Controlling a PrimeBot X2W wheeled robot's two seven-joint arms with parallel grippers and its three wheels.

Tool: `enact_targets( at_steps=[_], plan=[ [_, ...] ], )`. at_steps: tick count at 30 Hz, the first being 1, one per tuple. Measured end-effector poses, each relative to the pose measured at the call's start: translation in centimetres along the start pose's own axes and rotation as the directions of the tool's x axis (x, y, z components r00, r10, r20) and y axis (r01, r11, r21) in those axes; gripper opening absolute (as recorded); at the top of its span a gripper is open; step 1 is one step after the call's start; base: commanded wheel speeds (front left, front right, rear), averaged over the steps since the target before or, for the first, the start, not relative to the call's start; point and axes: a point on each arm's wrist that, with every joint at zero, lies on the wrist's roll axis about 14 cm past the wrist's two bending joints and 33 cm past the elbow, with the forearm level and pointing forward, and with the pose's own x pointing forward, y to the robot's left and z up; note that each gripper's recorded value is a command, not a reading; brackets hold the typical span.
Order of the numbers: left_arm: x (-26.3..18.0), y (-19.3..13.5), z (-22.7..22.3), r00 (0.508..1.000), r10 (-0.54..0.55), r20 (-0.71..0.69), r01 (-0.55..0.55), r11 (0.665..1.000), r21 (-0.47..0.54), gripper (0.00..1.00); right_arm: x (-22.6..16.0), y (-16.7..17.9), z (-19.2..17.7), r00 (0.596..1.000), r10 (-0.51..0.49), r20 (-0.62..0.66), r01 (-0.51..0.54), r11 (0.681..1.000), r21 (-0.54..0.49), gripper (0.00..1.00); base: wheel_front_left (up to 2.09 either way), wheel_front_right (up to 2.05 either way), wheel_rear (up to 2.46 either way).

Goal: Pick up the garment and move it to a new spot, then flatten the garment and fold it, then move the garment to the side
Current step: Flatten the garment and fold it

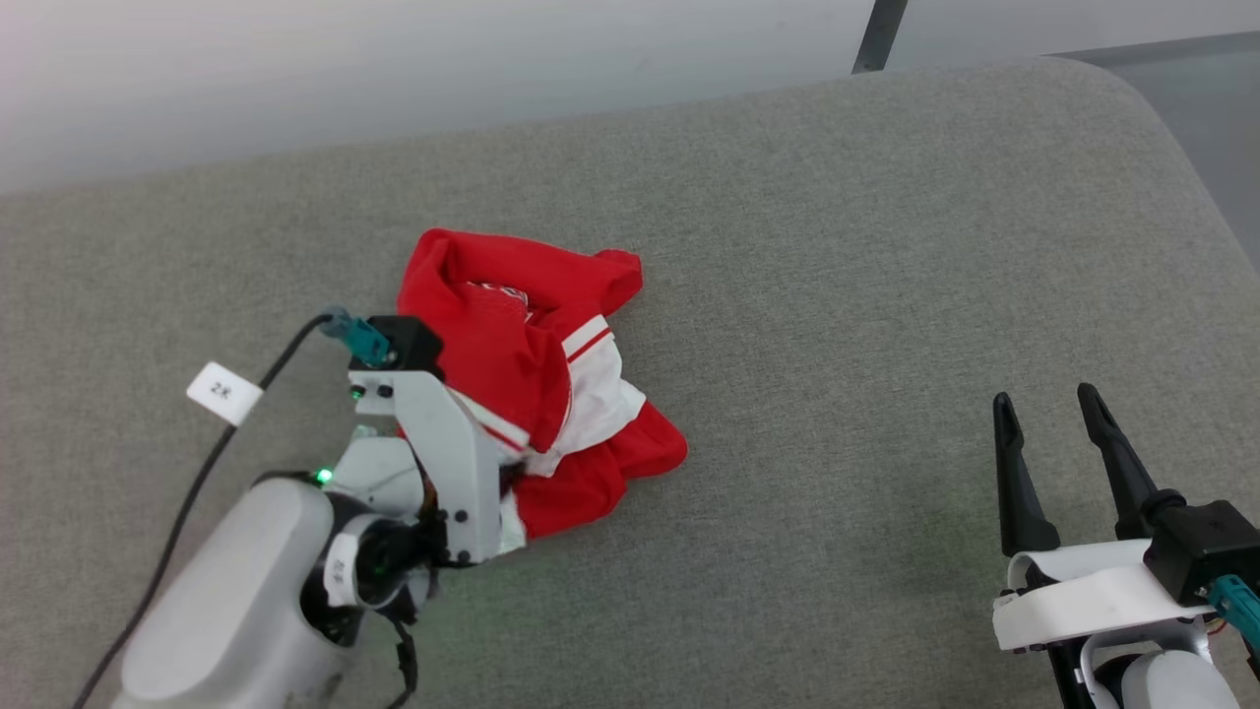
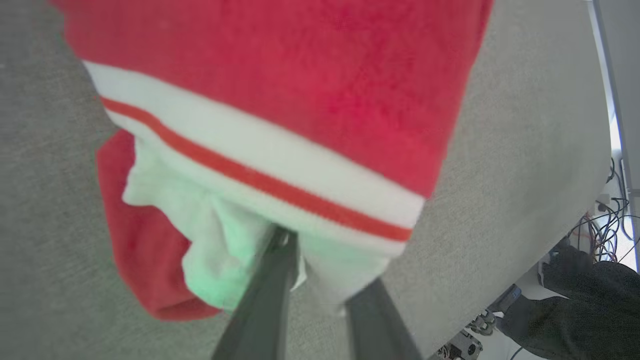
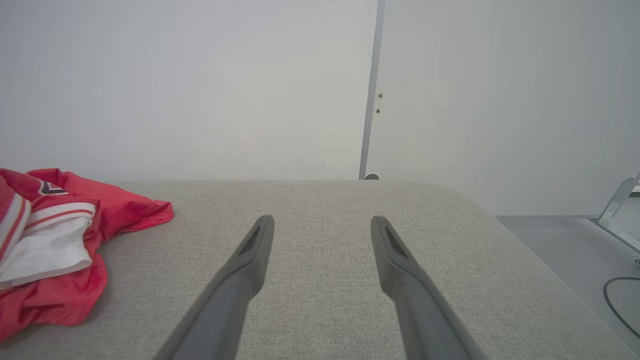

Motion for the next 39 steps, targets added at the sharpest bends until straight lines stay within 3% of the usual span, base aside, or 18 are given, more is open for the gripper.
enact_targets(
  at_steps=[10,16,21,27,33,36,38,39],
  plan=[
    [-2.3,1.7,2.0,0.997,0.039,0.066,-0.037,0.999,-0.032,0.00,0.1,0.3,0.3,1.000,0.008,0.010,-0.008,1.000,-0.002,1.00,0.00,0.00,0.00],
    [-5.5,4.4,3.0,0.984,0.111,0.142,-0.096,0.989,-0.114,0.00,-0.1,1.0,0.2,1.000,0.030,0.008,-0.030,1.000,-0.009,1.00,0.00,0.00,0.00],
    [-8.5,7.4,2.6,0.962,0.197,0.190,-0.158,0.966,-0.203,0.00,-0.4,1.8,0.4,0.998,0.054,0.013,-0.054,0.998,-0.012,1.00,0.00,0.00,0.00],
    [-11.9,11.9,0.3,0.923,0.326,0.204,-0.252,0.913,-0.320,0.00,-0.8,2.7,0.6,0.996,0.082,0.019,-0.082,0.996,-0.019,1.00,0.00,0.00,0.00],
    [-13.7,14.4,-2.9,0.899,0.401,0.173,-0.306,0.861,-0.406,0.12,-1.4,3.4,1.1,0.994,0.105,0.030,-0.104,0.994,-0.017,1.00,0.00,0.00,0.00],
    [-14.3,15.3,-4.0,0.888,0.428,0.167,-0.322,0.839,-0.439,0.13,-1.6,3.9,1.3,0.992,0.118,0.038,-0.117,0.993,-0.016,1.00,0.00,0.00,0.00],
    [-14.5,16.0,-4.9,0.881,0.447,0.154,-0.337,0.823,-0.457,0.24,-1.8,4.0,1.2,0.992,0.124,0.035,-0.123,0.992,-0.016,1.00,0.00,0.00,0.00],
    [-14.5,16.2,-5.4,0.881,0.451,0.142,-0.343,0.817,-0.463,0.39,-1.8,4.1,1.3,0.991,0.126,0.038,-0.126,0.992,-0.015,1.00,0.00,0.00,0.00]
  ],
)
